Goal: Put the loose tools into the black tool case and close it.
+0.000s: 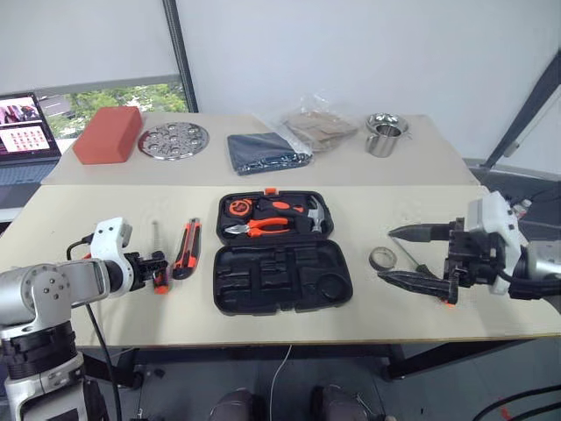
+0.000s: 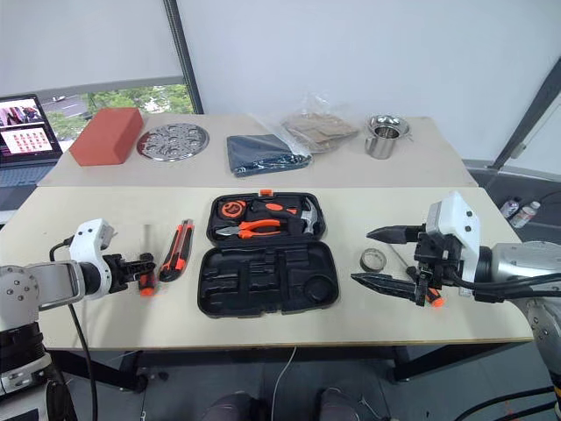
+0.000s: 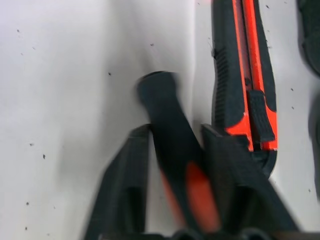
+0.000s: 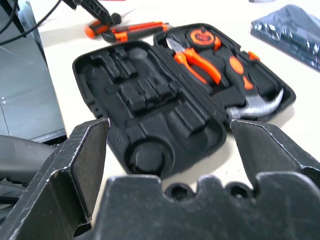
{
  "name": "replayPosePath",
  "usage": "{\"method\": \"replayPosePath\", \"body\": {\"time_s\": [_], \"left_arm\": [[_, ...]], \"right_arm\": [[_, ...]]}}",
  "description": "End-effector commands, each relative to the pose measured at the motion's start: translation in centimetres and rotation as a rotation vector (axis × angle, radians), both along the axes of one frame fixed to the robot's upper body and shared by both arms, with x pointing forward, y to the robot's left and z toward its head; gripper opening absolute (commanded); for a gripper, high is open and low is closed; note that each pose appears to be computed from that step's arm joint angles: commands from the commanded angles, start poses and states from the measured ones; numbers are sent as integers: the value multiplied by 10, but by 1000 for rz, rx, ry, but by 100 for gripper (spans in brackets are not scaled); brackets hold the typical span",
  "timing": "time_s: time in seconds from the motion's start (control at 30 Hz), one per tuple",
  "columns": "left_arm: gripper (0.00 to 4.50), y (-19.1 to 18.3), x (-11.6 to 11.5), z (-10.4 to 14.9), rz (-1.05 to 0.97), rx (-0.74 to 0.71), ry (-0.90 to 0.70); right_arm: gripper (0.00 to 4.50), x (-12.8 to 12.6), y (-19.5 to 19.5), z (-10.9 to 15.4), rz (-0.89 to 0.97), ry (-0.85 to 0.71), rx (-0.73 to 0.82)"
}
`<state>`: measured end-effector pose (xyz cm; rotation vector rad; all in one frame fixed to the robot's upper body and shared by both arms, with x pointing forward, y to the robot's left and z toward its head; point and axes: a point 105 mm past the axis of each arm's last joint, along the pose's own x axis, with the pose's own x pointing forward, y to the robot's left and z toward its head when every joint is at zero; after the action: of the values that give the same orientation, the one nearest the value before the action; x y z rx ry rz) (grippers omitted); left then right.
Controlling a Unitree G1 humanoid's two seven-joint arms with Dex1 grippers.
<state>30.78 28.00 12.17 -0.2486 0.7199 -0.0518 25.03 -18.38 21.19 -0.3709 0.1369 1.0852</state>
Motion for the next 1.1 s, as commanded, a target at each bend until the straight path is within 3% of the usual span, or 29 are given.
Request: {"method": "replayPosePath", "body": {"time_s": [0.03, 0.1, 0.2, 0.27, 0.33, 0.43, 0.53, 0.67, 0.83, 1.1], "left_arm": [[58, 29, 1, 12, 57, 100, 10], [58, 40, 9, 29, 20, 178, -25], [58, 33, 29, 71, -237, 376, -187], [58, 11, 35, 93, -458, 449, -303], [58, -37, 34, 112, -783, 435, -423], [58, -92, 16, 111, -1229, 438, -474], [58, -130, 14, 95, -1462, 426, -447], [58, -162, 28, 77, -1561, 420, -406], [58, -170, 54, 50, -1535, 481, -298], [58, -175, 65, 45, -1554, 499, -249]], "right_arm": [[450, -5, -5, 7, -7, -32, 0], [450, -10, -6, 3, 5, 15, 1], [450, -16, -5, -1, 20, 45, 0], [450, -17, -6, -2, 14, 39, -6], [450, -16, -7, -4, 1, 34, -11], [450, -14, -8, -9, -15, 30, -18], [450, -11, -9, -11, -40, 22, -15], [450, -9, -7, -13, -62, 8, -14], [450, -12, -4, -10, -90, -16, 6], [450, -17, -6, -7, -147, -35, 37]]}}
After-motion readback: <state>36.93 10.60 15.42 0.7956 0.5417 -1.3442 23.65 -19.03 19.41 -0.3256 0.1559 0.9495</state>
